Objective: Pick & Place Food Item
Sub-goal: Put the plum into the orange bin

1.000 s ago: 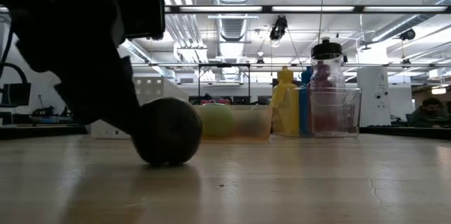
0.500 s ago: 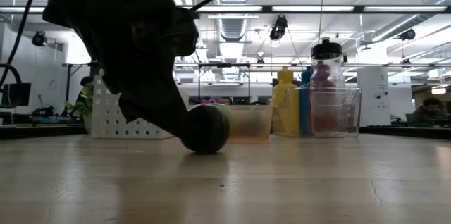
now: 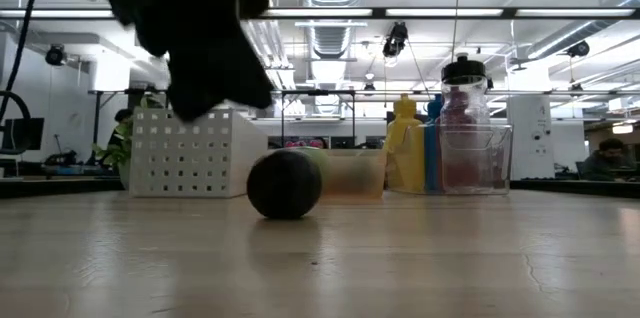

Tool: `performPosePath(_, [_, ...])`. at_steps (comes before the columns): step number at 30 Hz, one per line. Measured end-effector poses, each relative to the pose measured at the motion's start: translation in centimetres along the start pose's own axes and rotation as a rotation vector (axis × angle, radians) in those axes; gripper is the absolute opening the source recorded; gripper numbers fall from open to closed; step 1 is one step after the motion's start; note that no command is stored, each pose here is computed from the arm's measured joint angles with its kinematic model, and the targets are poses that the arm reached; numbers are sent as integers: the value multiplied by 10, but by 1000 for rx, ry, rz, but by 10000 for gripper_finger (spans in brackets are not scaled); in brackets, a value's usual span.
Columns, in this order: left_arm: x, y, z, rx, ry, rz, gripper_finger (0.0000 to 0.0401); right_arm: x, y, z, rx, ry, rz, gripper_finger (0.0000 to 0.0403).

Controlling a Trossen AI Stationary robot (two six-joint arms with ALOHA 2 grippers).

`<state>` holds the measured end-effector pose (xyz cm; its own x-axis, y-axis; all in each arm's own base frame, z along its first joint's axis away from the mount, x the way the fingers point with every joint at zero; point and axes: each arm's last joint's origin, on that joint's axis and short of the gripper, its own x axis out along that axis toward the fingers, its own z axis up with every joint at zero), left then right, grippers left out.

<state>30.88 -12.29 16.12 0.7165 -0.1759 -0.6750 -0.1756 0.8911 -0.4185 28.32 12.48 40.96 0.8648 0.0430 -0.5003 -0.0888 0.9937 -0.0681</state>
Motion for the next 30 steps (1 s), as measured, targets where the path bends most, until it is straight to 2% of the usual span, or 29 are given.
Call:
performPosePath(8, [-66,-18,25,36,-166,-56,77,0,0,0,-8,0,-1,157])
performPosePath(13, [-114,-22,36,96,-301,-49,53,0,-1,0,-8,1,-4,197])
performPosePath(19, [-164,-21,45,163,-450,-69,7,0,-1,0,-7,1,-4,219])
performPosePath(24, [-191,-14,43,216,-513,-90,7,0,-1,0,-7,1,-4,228])
performPosePath(30, [-205,3,28,208,-544,-109,4,0,-1,0,-7,1,-4,237])
